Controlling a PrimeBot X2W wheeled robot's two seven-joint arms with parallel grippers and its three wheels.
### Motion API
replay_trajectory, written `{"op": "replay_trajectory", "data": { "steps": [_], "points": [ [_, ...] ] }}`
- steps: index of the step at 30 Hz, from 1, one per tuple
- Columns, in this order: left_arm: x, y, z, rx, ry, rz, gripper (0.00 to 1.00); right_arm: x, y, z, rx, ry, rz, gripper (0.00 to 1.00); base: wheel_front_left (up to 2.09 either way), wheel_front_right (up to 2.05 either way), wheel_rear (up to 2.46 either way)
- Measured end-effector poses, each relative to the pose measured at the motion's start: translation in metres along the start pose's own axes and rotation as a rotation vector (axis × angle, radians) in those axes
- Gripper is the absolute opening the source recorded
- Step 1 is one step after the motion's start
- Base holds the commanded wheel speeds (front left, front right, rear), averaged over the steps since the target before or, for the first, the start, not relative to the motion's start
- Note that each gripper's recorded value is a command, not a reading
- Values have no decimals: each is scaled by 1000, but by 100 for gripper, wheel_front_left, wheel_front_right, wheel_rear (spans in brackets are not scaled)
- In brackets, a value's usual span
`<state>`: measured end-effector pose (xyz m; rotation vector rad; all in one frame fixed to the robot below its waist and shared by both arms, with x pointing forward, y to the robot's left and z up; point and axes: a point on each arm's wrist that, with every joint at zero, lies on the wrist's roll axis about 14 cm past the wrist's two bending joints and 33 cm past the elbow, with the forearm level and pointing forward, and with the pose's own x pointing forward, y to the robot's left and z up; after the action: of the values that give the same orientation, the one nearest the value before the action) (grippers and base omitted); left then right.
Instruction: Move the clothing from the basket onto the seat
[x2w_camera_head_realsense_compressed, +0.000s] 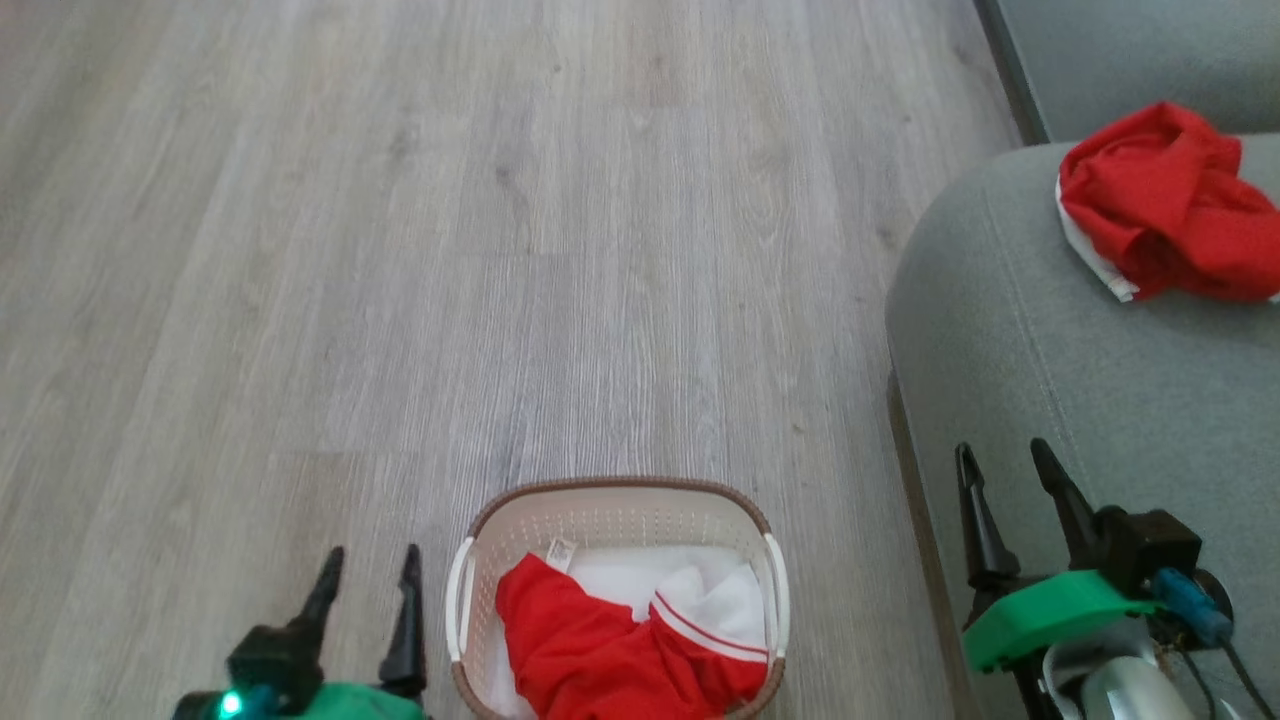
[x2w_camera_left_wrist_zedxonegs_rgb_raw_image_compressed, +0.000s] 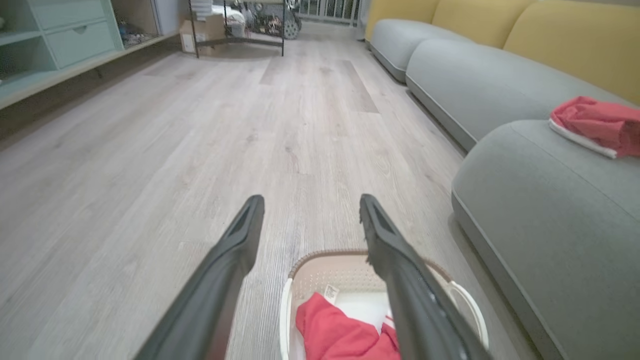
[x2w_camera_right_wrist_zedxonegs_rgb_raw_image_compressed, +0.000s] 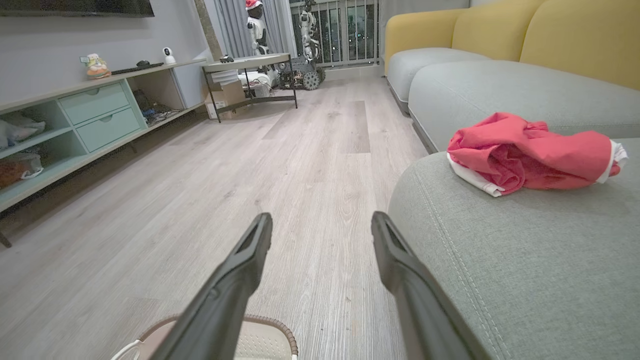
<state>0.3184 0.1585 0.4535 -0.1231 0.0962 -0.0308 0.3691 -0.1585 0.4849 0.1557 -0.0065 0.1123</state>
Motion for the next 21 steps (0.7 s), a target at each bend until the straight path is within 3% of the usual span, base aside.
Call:
{"op": "replay_trajectory", "data": {
  "steps": [10,21],
  "points": [
    [55,-32,-41,44,147,-149,100,41,-14,0,-17,-11,-25,100,0,0,0],
    [95,-68,-139,86,438,-321,100,97,-37,-21,-42,-2,-58,100,0,0,0]
  ]
}}
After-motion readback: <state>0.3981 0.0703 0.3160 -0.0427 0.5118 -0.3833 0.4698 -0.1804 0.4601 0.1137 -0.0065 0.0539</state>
